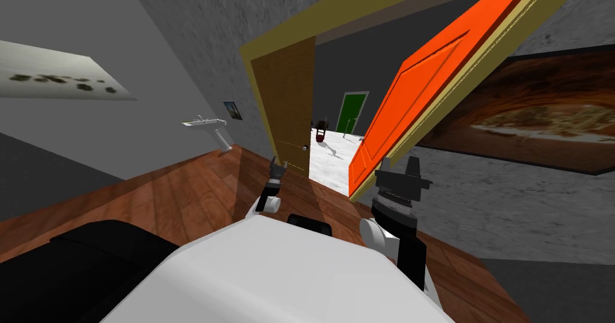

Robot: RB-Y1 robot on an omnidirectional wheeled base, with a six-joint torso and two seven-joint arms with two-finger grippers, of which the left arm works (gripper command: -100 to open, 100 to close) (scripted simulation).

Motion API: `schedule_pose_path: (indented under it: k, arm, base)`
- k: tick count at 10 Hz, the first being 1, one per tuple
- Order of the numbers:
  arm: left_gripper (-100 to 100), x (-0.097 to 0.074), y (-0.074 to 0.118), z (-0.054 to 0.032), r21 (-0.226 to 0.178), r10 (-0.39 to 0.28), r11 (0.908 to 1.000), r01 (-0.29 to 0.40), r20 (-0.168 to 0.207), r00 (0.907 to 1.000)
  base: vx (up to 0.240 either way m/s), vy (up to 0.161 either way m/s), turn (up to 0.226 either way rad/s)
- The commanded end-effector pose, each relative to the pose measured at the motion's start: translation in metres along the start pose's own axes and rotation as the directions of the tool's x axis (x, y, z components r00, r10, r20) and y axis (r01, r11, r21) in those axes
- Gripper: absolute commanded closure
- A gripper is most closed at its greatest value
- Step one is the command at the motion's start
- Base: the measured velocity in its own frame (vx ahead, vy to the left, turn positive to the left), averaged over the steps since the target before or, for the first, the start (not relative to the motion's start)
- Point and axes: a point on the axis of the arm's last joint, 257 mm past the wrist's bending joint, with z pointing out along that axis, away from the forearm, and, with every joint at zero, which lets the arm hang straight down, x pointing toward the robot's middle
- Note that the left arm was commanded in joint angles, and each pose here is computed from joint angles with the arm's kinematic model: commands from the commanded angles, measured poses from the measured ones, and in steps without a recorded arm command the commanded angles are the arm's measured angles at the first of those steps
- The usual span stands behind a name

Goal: Push the door open

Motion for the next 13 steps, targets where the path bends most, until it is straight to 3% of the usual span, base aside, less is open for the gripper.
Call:
schedule_pose_path:
  k: [1, 5, 8, 9, 12, 13]
  arm:
    - [-100, -0.006, 0.012, -0.0017, -0.016, -0.051, 0.9986, 0.051, 0.008, 0.9987]
    - [-100, -0.015, 0.036, -0.0043, -0.043, -0.144, 0.9885, 0.145, 0.031, 0.9891]
    - [-100, -0.023, 0.057, -0.0064, -0.061, -0.235, 0.9694, 0.238, 0.056, 0.9704]
    - [-100, -0.025, 0.059, -0.0078, -0.065, -0.234, 0.9692, 0.237, 0.061, 0.9704]
    - [-100, -0.033, 0.080, -0.0108, -0.078, -0.320, 0.9417, 0.327, 0.092, 0.9429]
    - [-100, -0.034, 0.082, -0.0121, -0.082, -0.319, 0.9415, 0.327, 0.096, 0.9428]
  base:
    - [0.088, 0.072, -0.132]
    - [0.064, 0.065, -0.084]
    - [0.080, 0.065, -0.129]
    - [0.054, 0.059, -0.026]
    - [0.058, 0.070, -0.117]
    - [0.042, 0.057, -0.022]
